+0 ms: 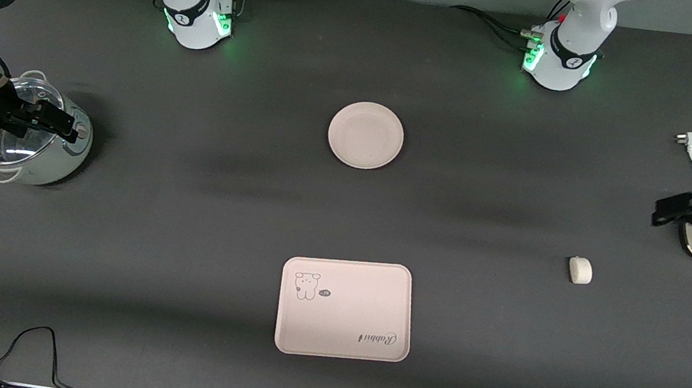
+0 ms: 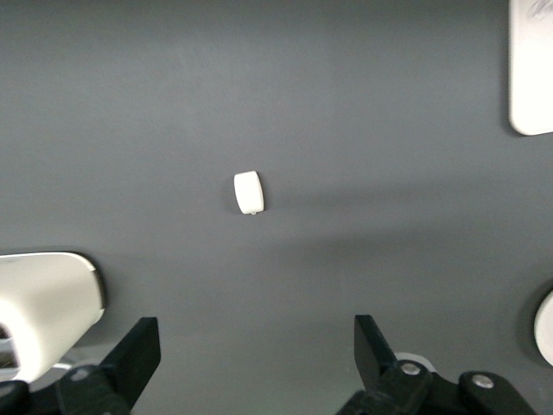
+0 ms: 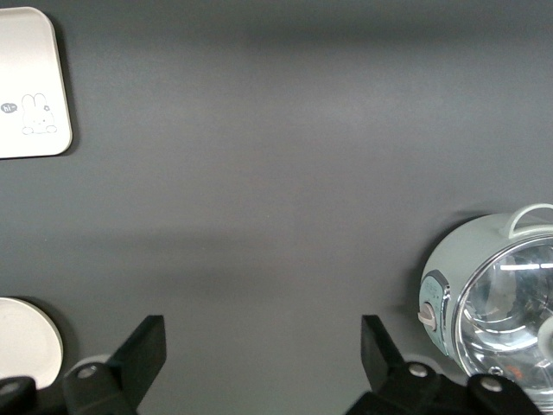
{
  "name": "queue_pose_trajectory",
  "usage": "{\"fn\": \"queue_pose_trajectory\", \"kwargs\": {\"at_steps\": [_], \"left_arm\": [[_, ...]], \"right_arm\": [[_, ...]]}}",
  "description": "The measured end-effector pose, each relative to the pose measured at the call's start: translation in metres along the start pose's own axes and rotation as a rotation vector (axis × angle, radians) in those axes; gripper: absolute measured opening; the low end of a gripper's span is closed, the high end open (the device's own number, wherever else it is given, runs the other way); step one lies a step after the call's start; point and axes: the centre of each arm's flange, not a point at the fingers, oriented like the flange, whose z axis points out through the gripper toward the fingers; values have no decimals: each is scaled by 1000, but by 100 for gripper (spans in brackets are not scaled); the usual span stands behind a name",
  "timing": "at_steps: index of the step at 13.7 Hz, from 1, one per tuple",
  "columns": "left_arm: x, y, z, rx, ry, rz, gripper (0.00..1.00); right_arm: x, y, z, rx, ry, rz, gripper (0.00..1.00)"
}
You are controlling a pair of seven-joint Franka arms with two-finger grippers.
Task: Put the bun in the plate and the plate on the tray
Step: 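Reach the white bun and close the left gripper on it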
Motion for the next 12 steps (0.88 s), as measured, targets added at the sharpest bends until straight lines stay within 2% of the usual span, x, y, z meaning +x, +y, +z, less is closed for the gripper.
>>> {"fn": "queue_pose_trajectory", "kwargs": {"at_steps": [1,3,6,9,10,12], "left_arm": [[19,-7,44,7,2,4,100],[44,-19,138,11,52,11,100],[32,-34,237,-14,77,-8,100],[15,-37,292,-32,57,-19,99],[14,-37,302,-37,54,-20,96],[14,-37,312,-43,57,-20,73]], "right_arm": [[0,0,0,0,-4,0,100],[0,0,0,0,-8,-1,100],[-2,1,2,0,-25,0,100],[-1,1,4,0,-31,-1,100],[-1,1,5,0,-36,-2,100],[-2,1,8,0,-55,-7,100]]}}
